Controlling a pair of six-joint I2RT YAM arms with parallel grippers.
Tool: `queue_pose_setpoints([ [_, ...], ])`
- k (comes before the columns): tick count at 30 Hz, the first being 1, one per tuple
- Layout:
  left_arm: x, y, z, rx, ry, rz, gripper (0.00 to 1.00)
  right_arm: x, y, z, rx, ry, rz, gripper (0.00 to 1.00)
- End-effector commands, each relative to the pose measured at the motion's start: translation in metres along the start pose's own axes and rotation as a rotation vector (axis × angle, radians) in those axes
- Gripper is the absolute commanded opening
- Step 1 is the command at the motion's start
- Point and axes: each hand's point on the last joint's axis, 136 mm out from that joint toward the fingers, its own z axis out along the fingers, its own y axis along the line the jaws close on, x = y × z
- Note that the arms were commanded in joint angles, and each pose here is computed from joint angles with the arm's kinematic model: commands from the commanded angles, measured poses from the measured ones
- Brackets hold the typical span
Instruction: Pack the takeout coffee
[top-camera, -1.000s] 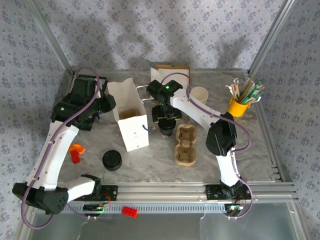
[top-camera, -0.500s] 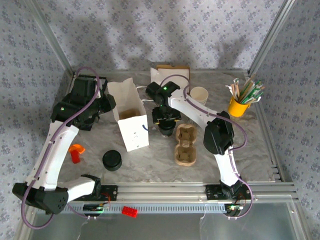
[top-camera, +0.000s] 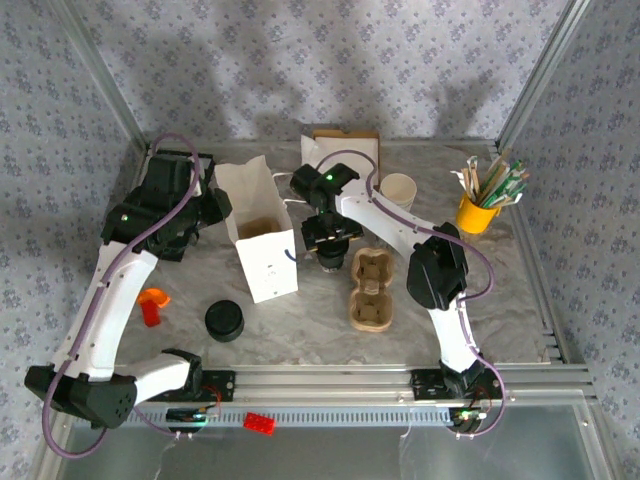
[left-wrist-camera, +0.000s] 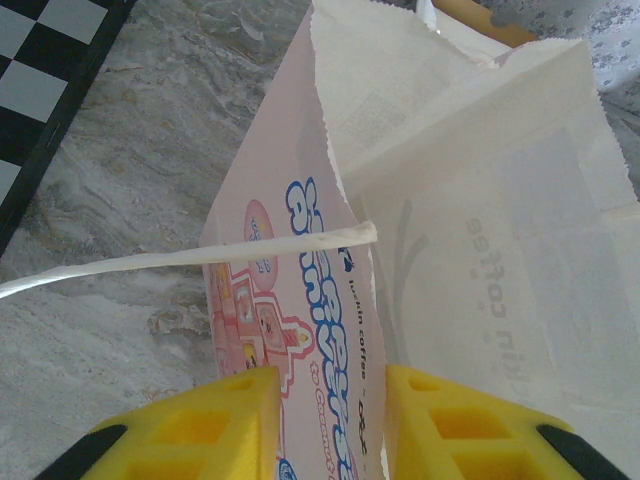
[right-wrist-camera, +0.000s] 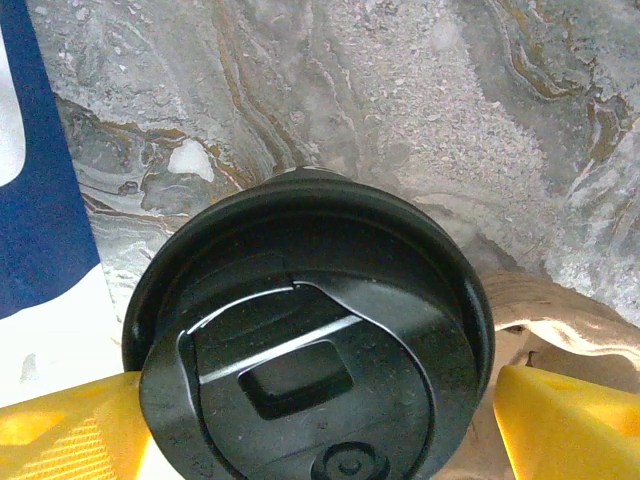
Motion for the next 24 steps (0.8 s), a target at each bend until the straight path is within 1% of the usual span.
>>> queue_pose_setpoints([
  [1, -0.008, -0.002, -0.014, 0.008, -0.032, 0.010, 0.32, -0.005, -0.001, -0.022, -0.030, -0.056, -0.066, 0.90],
  [5, -0.009, -0.002, -0.014, 0.008, -0.035, 0.010, 0.32, -0.006, -0.003, -0.028, -0.056, -0.073, -0.100, 0.93],
  [10, -0.009, -0.002, -0.015, 0.007, -0.033, 0.008, 0.32, -0.005, -0.001, -0.035, -0.096, -0.090, -0.189, 0.94],
  [16, -0.008, -0.001, -0.016, 0.002, -0.031, 0.009, 0.32, -0.002, 0.002, -0.031, -0.108, -0.121, -0.347, 0.95],
  [20, -0.009, -0.002, -0.017, 0.002, -0.034, 0.010, 0.32, 0.001, 0.000, -0.025, -0.111, -0.104, -0.386, 0.94],
  [24, -0.009, -0.001, -0.016, 0.001, -0.032, 0.009, 0.32, 0.001, 0.001, -0.018, -0.077, -0.094, -0.408, 0.94],
])
